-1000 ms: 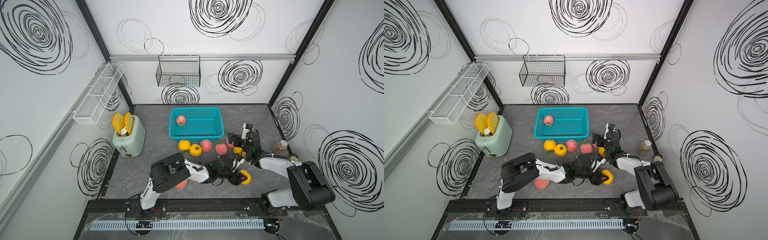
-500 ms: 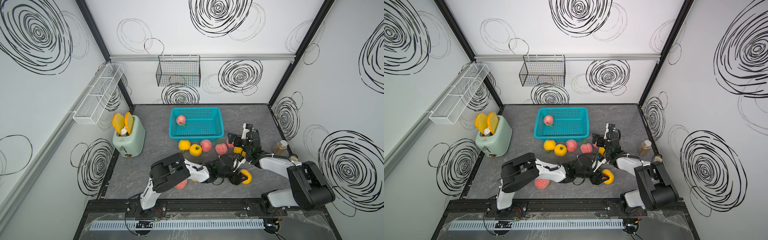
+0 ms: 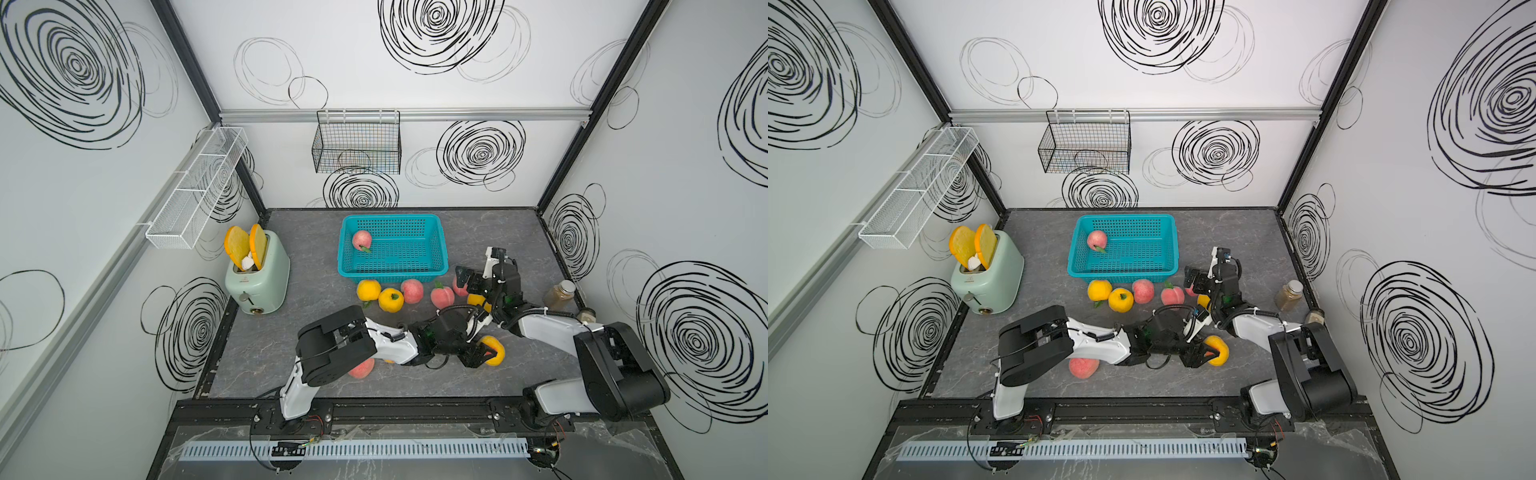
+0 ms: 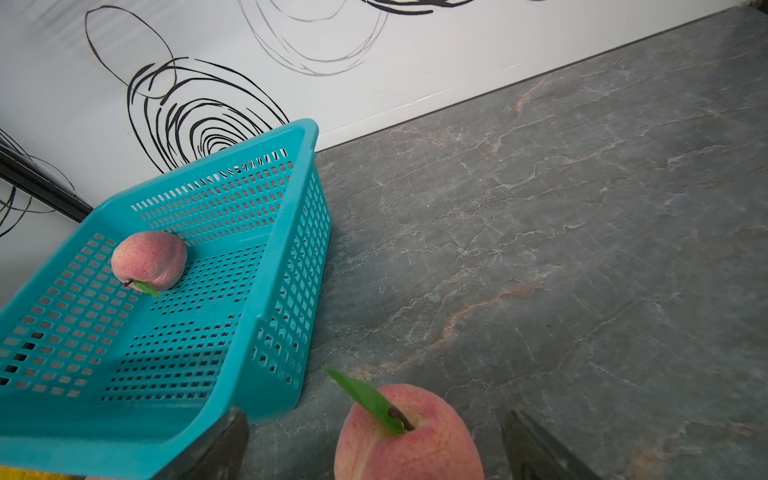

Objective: Put the peaches into the basket
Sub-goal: Pick up the peach from the center of the board.

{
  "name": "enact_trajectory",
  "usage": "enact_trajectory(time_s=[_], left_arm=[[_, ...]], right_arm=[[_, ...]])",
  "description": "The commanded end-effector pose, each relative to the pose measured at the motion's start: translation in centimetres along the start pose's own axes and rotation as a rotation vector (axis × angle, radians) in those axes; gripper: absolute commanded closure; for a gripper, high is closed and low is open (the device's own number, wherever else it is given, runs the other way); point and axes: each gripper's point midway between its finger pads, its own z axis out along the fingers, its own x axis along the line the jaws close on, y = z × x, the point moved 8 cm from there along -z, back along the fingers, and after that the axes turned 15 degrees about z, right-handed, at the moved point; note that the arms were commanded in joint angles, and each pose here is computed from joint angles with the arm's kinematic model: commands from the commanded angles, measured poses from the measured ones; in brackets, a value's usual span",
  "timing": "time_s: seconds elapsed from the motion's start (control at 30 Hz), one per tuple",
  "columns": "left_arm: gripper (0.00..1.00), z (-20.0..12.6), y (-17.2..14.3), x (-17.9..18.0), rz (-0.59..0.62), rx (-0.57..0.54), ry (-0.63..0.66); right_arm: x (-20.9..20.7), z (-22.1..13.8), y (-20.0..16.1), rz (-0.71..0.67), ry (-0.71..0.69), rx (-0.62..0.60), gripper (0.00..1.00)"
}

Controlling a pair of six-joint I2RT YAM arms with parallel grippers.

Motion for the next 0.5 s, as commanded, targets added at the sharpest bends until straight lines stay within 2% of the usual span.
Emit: enact_trajectory(time_s=[0.0,0.47], left_arm=[[0.54,-1.8,2.5,-0.4,0.028,-0.084,0.021],[0.54,-6.3,6.1,-1.5,0.093,-0.152,0.122]], right_arm=[[-0.3,-0.2,0.1,0.019,-0.005,-0.008,0.01],[-0.2,-0.2,0.1,0.021,-0.001,-0.007,0.01]])
